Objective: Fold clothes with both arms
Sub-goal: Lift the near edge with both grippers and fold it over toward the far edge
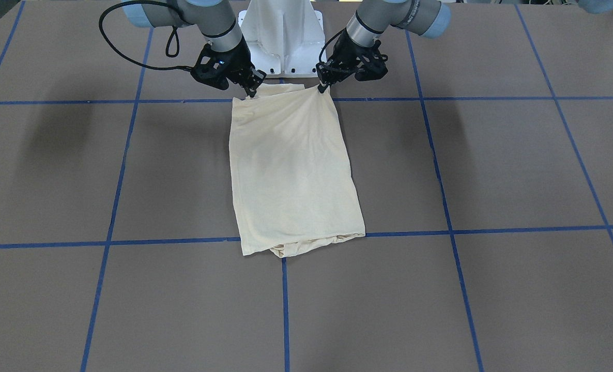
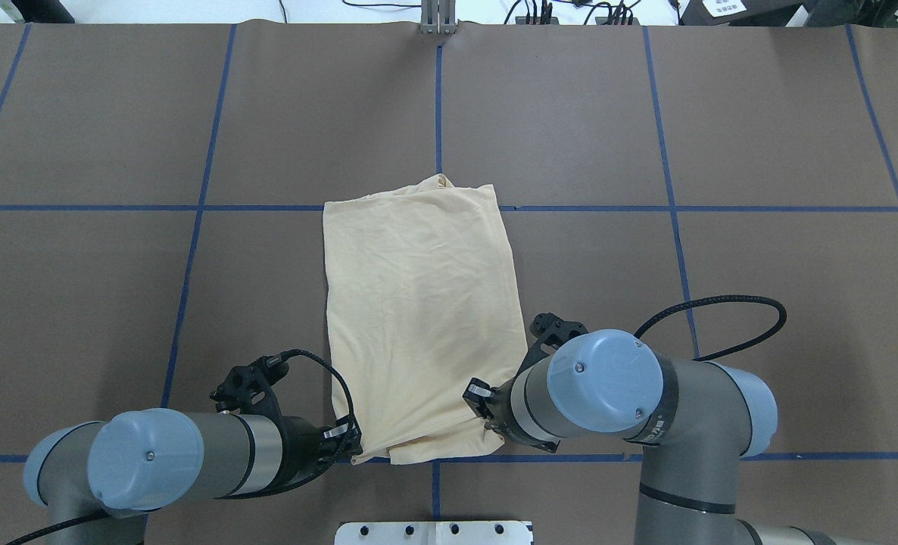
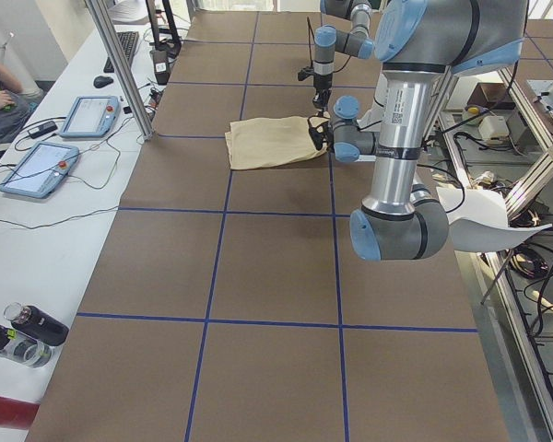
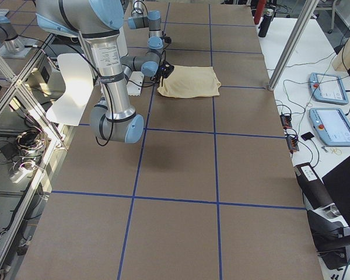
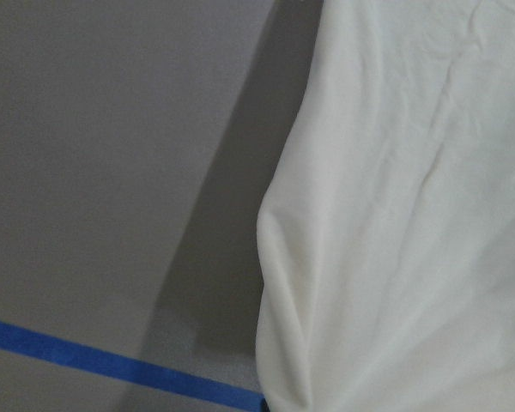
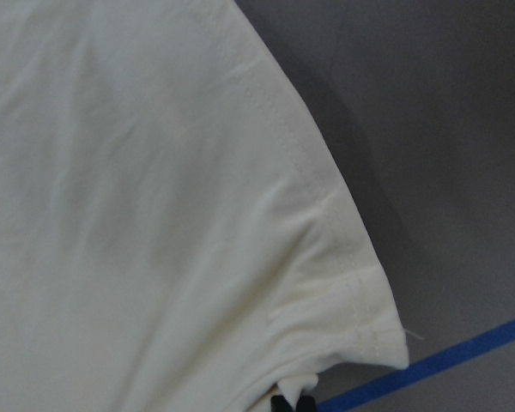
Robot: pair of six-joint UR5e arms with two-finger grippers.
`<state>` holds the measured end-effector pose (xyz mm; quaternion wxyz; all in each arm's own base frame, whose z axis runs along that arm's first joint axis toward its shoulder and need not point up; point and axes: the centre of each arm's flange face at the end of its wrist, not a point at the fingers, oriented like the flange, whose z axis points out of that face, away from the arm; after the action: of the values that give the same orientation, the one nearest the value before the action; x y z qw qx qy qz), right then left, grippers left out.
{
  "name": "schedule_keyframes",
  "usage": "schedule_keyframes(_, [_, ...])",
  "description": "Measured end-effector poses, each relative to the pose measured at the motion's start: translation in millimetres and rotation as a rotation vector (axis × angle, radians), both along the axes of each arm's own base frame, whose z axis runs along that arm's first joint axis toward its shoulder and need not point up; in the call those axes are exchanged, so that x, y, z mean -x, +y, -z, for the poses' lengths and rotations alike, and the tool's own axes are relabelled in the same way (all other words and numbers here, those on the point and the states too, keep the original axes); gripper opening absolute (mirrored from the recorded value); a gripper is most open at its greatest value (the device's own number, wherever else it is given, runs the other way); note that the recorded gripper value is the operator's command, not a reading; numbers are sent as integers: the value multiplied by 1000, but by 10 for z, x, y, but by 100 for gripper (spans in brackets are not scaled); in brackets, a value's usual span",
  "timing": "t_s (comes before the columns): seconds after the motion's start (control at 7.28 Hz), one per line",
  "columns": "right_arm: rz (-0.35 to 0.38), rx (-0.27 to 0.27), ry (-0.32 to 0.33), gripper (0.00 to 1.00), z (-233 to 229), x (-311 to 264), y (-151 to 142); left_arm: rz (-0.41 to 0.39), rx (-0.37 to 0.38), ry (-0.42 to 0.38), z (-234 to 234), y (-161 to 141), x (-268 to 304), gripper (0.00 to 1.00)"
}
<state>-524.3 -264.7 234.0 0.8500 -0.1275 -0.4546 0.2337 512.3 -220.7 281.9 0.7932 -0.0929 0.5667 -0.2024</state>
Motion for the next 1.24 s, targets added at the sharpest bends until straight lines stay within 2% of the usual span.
schedule_keyframes(0.27, [-47, -3, -6, 0, 27, -134, -279, 54, -12, 19, 128, -311, 135, 0])
schedule_keyframes(0.55, [-128, -20, -29, 0, 190, -348, -741, 146, -40, 9, 305, -933, 400, 0])
schedule_keyframes(0.82, [-219, -53, -42, 0, 473, -515, -1467, 247, -118, -57, 527, -1795, 632, 0])
schedule_keyframes(0.96, [-254, -73, -28, 0, 577, -537, -1864, 288, -133, -94, 536, -2185, 648, 0])
schedule_keyframes(1.24, [-290, -98, 16, 0, 649, -330, -2567, 317, -146, -164, 359, -2664, 552, 0])
